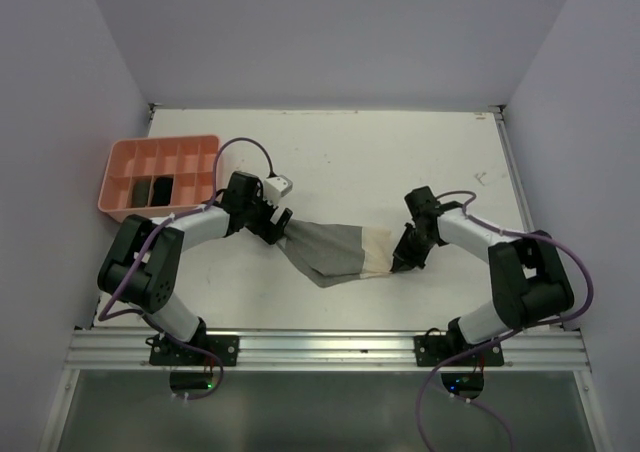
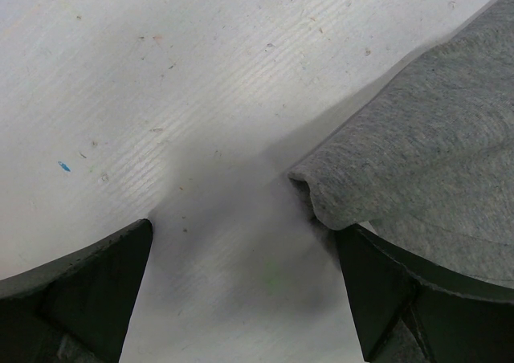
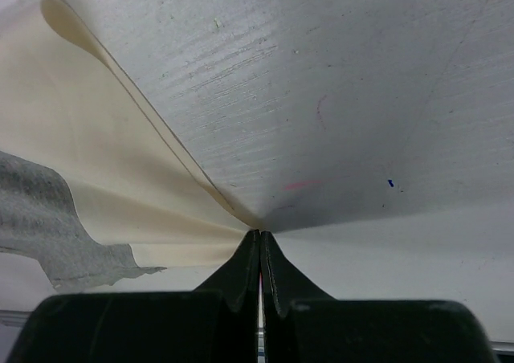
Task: Roll the underwear
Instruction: Fold the underwear
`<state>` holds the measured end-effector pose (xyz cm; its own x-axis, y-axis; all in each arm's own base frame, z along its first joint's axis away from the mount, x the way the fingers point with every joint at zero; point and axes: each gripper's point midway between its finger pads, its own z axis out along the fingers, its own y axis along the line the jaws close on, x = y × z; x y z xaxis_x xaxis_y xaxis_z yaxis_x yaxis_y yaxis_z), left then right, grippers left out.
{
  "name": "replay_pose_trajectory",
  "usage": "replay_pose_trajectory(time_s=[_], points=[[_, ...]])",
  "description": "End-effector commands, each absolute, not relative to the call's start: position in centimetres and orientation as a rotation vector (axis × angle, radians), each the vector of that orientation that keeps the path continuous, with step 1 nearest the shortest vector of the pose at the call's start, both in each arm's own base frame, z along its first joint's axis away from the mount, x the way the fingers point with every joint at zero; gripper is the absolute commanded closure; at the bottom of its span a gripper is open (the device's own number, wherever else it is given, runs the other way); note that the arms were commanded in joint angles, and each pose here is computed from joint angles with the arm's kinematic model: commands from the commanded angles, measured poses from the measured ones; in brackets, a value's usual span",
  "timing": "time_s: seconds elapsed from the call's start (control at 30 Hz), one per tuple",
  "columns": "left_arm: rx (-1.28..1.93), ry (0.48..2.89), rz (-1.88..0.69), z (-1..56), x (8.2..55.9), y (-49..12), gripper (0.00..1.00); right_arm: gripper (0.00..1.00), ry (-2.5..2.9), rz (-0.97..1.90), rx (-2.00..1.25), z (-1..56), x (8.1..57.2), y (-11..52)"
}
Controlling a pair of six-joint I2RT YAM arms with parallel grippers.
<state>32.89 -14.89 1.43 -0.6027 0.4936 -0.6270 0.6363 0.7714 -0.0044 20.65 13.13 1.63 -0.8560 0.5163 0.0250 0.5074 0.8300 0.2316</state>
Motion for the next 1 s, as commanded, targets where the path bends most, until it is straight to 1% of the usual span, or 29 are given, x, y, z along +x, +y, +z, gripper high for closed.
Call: replay_pose_trajectory(time_s=[0.0, 0.07, 0.17, 0.23, 0.27, 0.33, 0.43, 0.47, 0.5, 0.53, 0.57, 0.6, 0.63, 0.67, 0.7, 0.73, 0.77, 0.8, 0.83, 0.87, 0.97], points=[[0.872, 2.421, -0.310, -0.2, 31.1, -14.5, 0.00, 1.00, 2.992, 0.380, 0.799, 0.9, 20.6, 13.3], [0.879, 2.400, -0.338, 0.4, 31.0, -14.9, 0.00, 1.00, 2.983, 0.398, 0.789, 0.9, 21.2, 13.6], [0.889, 2.314, -0.419, 3.0, 30.9, -16.1, 0.00, 0.99, 2.959, 0.462, 0.770, 1.7, 22.2, 14.4], [0.907, 2.276, -0.484, 4.4, 30.4, -16.9, 0.00, 0.92, 2.931, 0.490, 0.751, 2.9, 22.9, 14.7], [0.914, 2.229, -0.499, 6.0, 30.6, -17.3, 0.00, 0.84, 2.911, 0.505, 0.737, 3.7, 23.5, 14.9], [0.972, 2.162, -0.568, 7.8, 29.8, -18.2, 0.00, 0.81, 2.890, 0.519, 0.718, 4.7, 23.9, 14.9], [1.057, 2.040, -0.609, 10.9, 28.7, -18.5, 0.00, 0.71, 2.877, 0.538, 0.696, 6.1, 24.0, 15.1], [1.080, 2.011, -0.602, 11.9, 28.2, -18.4, 0.00, 0.62, 2.869, 0.553, 0.662, 6.7, 24.1, 15.2], [1.124, 1.971, -0.585, 12.5, 28.0, -18.3, 0.00, 0.59, 2.870, 0.552, 0.653, 7.0, 24.0, 15.1], [1.161, 1.974, -0.590, 12.5, 27.2, -18.0, 0.00, 0.53, 2.877, 0.540, 0.643, 7.3, 23.6, 14.9], [1.212, 1.922, -0.593, 13.6, 26.7, -18.1, 0.00, 0.52, 2.858, 0.529, 0.605, 7.9, 23.7, 14.6], [1.339, 1.811, -0.624, 14.1, 25.7, -18.7, 0.07, 0.52, 2.848, 0.511, 0.590, 8.2, 23.5, 14.2], [1.392, 1.787, -0.661, 14.0, 24.6, -18.8, 0.11, 0.61, 2.838, 0.498, 0.562, 8.5, 23.4, 13.9], [1.426, 1.743, -0.674, 14.3, 24.2, -19.1, 0.16, 0.67, 2.826, 0.535, 0.539, 8.9, 22.9, 14.1], [1.469, 1.692, -0.695, 14.4, 23.8, -19.5, 0.27, 0.74, 2.819, 0.555, 0.533, 8.9, 22.8, 14.2], [1.511, 1.677, -0.719, 14.1, 23.1, -20.1, 0.34, 0.83, 2.808, 0.591, 0.524, 9.0, 22.8, 14.6], [1.564, 1.659, -0.731, 13.3, 22.8, -20.6, 0.40, 0.86, 2.835, 0.614, 0.535, 8.2, 22.0, 14.8], [1.600, 1.645, -0.753, 12.9, 22.3, -21.1, 0.49, 0.89, 2.851, 0.654, 0.544, 8.0, 21.4, 15.2], [1.659, 1.636, -0.792, 11.9, 21.3, -22.2, 0.51, 0.92, 2.842, 0.678, 0.566, 7.7, 21.5, 15.6], [1.687, 1.630, -0.805, 11.3, 21.0, -22.7, 0.53, 0.93, 2.867, 0.680, 0.593, 6.6, 20.6, 15.6], [1.751, 1.639, -0.835, 9.4, 20.1, -24.4, 0.52, 0.94, 2.882, 0.675, 0.664, 4.8, 19.9, 15.8]])
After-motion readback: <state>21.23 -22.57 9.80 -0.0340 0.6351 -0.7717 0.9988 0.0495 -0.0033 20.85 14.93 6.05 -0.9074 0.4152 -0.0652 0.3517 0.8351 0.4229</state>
